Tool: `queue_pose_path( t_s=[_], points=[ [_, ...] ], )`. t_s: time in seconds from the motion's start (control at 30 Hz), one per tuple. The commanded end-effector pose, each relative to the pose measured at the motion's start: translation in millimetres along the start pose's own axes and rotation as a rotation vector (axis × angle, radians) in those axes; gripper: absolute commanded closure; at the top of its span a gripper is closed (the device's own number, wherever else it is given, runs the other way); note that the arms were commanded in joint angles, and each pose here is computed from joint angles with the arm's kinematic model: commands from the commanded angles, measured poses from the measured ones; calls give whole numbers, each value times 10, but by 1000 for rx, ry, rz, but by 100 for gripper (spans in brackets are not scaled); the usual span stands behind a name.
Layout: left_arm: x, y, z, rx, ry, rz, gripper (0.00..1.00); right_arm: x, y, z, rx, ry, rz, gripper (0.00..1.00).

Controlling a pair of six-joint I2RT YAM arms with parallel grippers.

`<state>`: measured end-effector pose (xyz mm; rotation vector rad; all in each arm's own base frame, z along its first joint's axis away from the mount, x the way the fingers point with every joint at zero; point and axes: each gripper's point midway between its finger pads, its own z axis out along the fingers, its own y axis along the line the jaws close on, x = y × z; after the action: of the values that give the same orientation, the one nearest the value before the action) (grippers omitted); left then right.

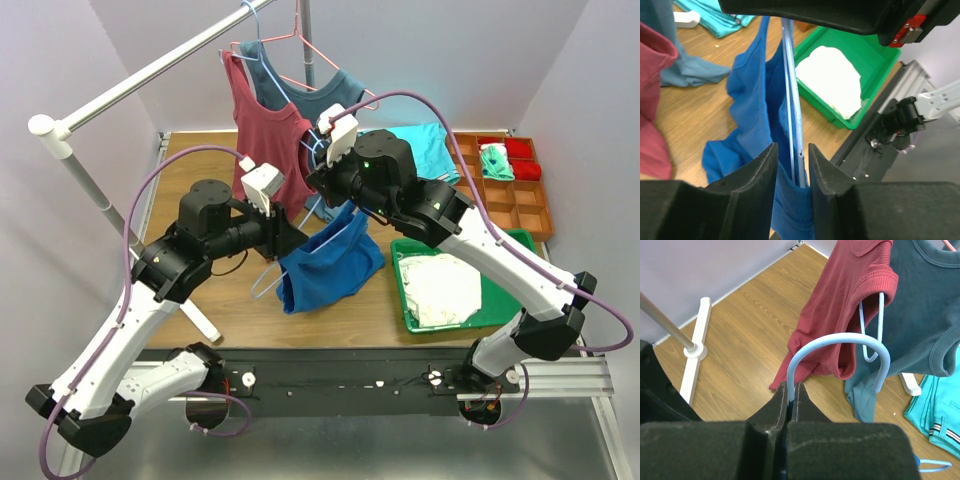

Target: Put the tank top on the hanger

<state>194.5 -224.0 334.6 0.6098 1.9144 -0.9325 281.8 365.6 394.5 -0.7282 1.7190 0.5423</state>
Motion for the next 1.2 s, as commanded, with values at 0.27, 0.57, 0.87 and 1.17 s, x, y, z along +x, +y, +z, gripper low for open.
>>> queue_pose_path(
  t_s=[0.27,0.57,0.87,1.17],
  points=[
    [-51,82,-88,-173,-31,84,98,-80,38,15,-3,-40,31,99],
    [-60,7,-169,-143,-90,81,100,-46,16,12,7,-50,40,39],
    [153,141,-199,-195,-85,39,100,-103,27,-116,-12,-91,58,0],
    [364,237,-527,-279,-75,-46,100,-71,-74,-341,28,-97,107,0]
  ],
)
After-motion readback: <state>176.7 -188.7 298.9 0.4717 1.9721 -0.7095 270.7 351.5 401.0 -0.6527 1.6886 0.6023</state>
